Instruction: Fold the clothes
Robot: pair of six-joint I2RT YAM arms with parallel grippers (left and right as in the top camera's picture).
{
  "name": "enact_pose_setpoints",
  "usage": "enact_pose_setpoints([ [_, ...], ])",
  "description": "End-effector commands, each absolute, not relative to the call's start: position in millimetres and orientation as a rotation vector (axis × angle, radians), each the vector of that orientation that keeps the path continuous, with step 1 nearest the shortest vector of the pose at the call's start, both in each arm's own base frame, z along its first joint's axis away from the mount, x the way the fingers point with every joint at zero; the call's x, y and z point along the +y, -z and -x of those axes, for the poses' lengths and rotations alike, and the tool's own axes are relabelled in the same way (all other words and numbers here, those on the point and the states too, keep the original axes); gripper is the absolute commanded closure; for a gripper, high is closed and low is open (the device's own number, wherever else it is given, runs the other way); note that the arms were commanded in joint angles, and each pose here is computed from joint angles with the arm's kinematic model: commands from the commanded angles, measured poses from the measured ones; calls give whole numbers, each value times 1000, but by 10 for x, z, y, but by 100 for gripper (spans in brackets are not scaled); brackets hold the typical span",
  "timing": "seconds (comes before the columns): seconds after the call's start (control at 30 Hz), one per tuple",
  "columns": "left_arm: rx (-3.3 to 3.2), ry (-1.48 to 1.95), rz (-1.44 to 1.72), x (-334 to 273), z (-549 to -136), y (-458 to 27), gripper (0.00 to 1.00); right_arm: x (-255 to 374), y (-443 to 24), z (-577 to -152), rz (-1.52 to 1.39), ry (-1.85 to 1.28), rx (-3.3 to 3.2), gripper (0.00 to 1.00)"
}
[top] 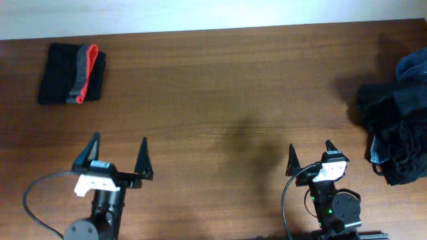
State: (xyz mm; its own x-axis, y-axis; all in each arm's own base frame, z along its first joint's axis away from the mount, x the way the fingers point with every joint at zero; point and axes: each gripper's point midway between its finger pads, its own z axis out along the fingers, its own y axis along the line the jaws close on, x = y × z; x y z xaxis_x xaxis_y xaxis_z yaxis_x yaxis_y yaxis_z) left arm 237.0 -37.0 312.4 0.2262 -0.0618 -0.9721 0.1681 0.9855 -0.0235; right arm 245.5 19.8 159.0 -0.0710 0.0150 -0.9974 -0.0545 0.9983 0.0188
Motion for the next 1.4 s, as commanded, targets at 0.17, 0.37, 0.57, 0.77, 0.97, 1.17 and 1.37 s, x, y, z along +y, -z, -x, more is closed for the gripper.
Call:
enact_pose_setpoints([
  [0.17, 1288, 88, -35, -169, -2341, -2847, 1, 176, -1571, -2453, 24, -49, 1643, 1],
  [0.37, 1329, 62, -15, -100, -2391, -2550, 0, 176, -1571, -2453, 24, -49, 1643, 1],
  [0.57, 1372, 60, -13, -98, -2440, -2260, 1, 176, -1571, -2453, 24, -49, 1643, 1],
  [0.77, 1420, 31, 13, -16, -2447, -2129, 1, 176, -1571, -2453, 24, -49, 1643, 1],
  [0.97, 1524, 17, 29, 28, -2464, -1870, 1, 176, -1571, -2453, 24, -49, 1643, 1],
  [1.17, 1648, -18, 34, 69, -2458, -1564, 1, 176, -1571, -2453, 24, -49, 1643, 1],
  [1.37, 1651, -50, 2, 72, -2458, -1561, 1, 176, -1570, -2453, 24, -49, 1644, 1],
])
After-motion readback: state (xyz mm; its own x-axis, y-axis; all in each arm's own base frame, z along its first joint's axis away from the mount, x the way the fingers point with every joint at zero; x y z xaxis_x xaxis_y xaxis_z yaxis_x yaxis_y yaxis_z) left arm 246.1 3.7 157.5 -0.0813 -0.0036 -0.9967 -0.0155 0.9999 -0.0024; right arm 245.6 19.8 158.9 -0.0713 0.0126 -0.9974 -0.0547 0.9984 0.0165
